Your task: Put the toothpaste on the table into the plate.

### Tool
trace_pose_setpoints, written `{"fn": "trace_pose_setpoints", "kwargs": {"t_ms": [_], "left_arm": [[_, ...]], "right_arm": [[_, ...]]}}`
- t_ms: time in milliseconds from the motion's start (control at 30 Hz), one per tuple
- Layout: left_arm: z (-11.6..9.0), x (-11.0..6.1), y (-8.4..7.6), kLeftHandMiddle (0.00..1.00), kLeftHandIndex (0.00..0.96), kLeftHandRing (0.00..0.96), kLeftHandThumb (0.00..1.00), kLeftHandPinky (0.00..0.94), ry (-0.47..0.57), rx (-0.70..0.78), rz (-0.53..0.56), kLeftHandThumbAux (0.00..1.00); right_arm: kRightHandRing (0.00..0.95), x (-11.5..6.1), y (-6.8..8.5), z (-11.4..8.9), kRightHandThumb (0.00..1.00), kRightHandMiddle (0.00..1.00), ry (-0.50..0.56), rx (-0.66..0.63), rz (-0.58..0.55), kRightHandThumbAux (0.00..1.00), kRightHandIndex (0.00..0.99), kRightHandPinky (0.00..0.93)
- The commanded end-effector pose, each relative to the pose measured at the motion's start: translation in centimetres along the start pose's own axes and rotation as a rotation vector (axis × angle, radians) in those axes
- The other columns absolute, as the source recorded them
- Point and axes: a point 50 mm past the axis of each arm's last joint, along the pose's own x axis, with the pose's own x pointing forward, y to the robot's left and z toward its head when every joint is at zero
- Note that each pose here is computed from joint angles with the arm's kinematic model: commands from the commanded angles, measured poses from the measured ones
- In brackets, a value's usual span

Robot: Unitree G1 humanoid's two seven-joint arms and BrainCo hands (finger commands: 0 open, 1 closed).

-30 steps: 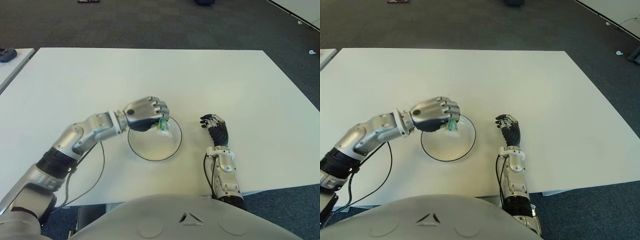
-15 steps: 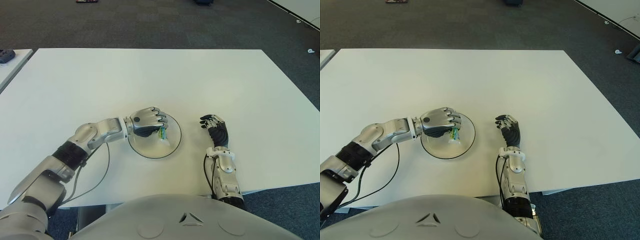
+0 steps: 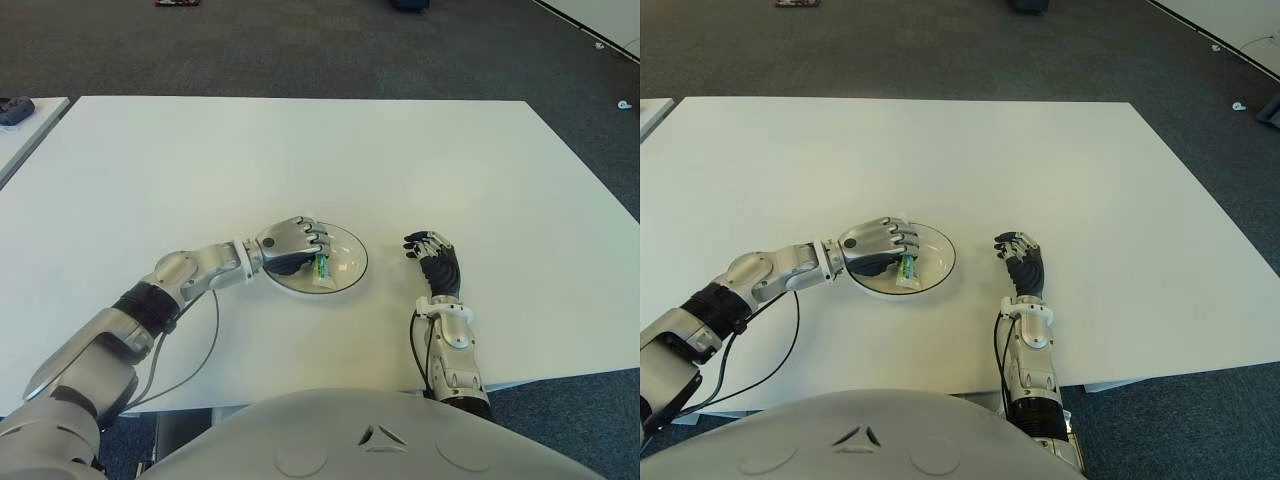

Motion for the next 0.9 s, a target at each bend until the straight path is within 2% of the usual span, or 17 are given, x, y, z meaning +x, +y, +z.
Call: {"fn": "trace_pose_setpoints", "kwargs": {"t_ms": [33,200,267,433,500,567,600,633,667,767,900], "left_arm": [[0.4,-0.4,-1.3,0.758,0.436,0.741,0.709,0.717,-0.019,0.016,-0.035,0.712],[0.6,-0.4,1.3,0.746,0.435,0.73,0.706,0.714,-0.062,0.075,0.077,0.712],[0.7,-0.4,1.8,0.732,0.433,0.719,0.703,0.704,-0.071,0.095,0.107,0.712],[0.7,-0.5,1.5,0.661,0.424,0.653,0.691,0.619,-0.06,0.103,0.117,0.714],[0.7,-0.6,1.4,0.55,0.417,0.562,0.684,0.531,-0.05,0.095,0.112,0.716],[0.6,-0.6,1.4,0.494,0.413,0.517,0.681,0.492,-0.038,0.082,0.108,0.717],[0.6,-0.6,1.6,0.438,0.356,0.464,0.592,0.448,-0.029,0.071,0.103,0.704],[0.5,-0.7,1.7,0.321,0.248,0.348,0.434,0.347,-0.023,0.064,0.098,0.679],[0.5,-0.8,1.9,0.245,0.178,0.273,0.331,0.282,-0.017,0.057,0.093,0.665],[0.5,-1.0,2.2,0.094,0.06,0.11,0.162,0.115,0.0,0.043,0.088,0.625],[0.5,-1.1,2.4,0.019,0.012,0.023,0.072,0.024,0.028,0.029,0.093,0.583]], "right_arm": [[0.456,-0.2,0.0,-0.6,0.708,0.469,0.035,0.01,-0.003,0.729,0.43,0.463],[0.455,-0.2,0.0,-0.6,0.708,0.471,0.038,0.008,-0.006,0.73,0.43,0.467],[0.458,-0.2,0.0,-0.6,0.708,0.473,0.039,0.006,-0.008,0.73,0.43,0.472],[0.464,-0.2,0.0,-0.6,0.709,0.476,0.038,0.004,-0.006,0.73,0.43,0.484],[0.469,-0.2,0.0,-0.6,0.709,0.479,0.036,0.005,-0.005,0.73,0.431,0.498],[0.471,-0.2,0.0,-0.6,0.709,0.48,0.035,0.006,-0.004,0.73,0.431,0.501],[0.471,-0.2,0.0,-0.7,0.709,0.479,0.035,0.007,-0.004,0.73,0.431,0.499],[0.471,-0.1,0.0,-0.7,0.709,0.479,0.035,0.008,-0.004,0.73,0.431,0.494],[0.471,-0.1,0.0,-0.7,0.709,0.478,0.035,0.009,-0.004,0.73,0.431,0.491],[0.467,-0.1,0.0,-0.7,0.709,0.473,0.034,0.01,-0.003,0.729,0.431,0.479],[0.463,-0.1,0.0,-0.6,0.709,0.468,0.033,0.011,-0.003,0.729,0.43,0.476]]}}
